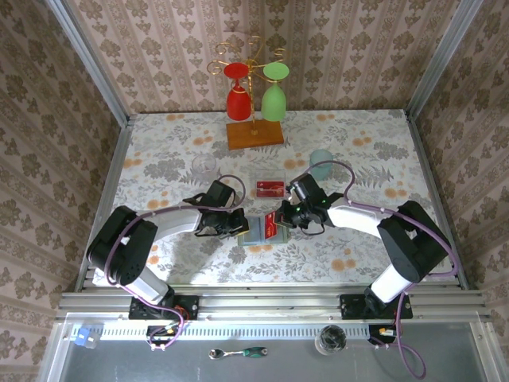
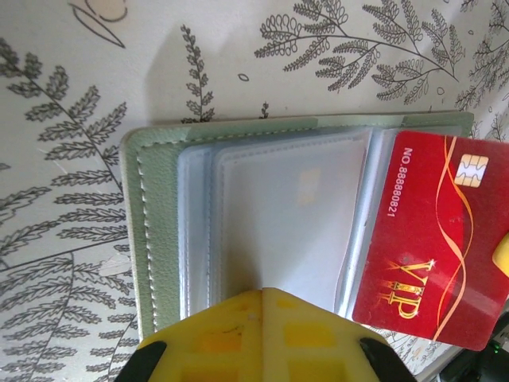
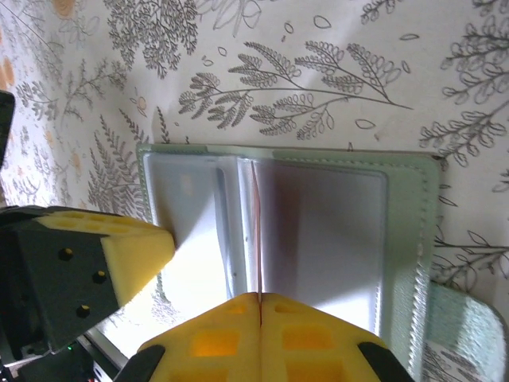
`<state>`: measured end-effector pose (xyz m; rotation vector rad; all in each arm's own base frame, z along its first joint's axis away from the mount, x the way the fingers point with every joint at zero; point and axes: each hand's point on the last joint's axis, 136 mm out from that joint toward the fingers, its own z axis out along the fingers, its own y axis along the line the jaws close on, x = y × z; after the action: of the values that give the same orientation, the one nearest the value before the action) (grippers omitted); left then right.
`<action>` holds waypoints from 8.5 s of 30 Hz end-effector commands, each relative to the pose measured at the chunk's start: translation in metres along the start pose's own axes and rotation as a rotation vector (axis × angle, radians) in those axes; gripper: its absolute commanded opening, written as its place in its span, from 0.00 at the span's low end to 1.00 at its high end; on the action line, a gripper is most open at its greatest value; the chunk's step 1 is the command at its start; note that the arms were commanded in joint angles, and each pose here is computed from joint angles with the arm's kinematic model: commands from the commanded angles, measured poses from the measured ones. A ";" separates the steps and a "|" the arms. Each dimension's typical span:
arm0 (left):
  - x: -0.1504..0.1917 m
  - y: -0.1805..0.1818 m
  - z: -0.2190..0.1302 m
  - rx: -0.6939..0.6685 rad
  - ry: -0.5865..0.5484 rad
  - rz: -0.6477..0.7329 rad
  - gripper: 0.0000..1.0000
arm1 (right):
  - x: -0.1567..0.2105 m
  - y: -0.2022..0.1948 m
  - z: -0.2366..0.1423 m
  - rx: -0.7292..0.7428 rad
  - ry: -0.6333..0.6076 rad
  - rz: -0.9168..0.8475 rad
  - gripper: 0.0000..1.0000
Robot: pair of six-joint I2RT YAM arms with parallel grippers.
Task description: Take the credit cards out of the card holder
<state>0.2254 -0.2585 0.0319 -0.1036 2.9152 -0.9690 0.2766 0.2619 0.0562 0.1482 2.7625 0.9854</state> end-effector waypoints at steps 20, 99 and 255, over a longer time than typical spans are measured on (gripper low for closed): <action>-0.012 -0.015 -0.017 0.047 -0.049 0.010 0.02 | -0.014 -0.003 -0.039 0.237 0.099 -0.527 0.00; 0.003 0.010 -0.041 0.000 -0.087 -0.014 0.04 | -0.148 0.052 -0.024 0.360 0.271 -1.488 0.21; 0.006 0.043 -0.011 -0.042 -0.059 -0.050 0.00 | 0.025 0.032 0.051 0.154 0.100 -0.077 0.31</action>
<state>0.2239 -0.2258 0.0219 -0.1950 2.8486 -0.9383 0.2657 0.3306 0.0310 0.0218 2.9087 0.8553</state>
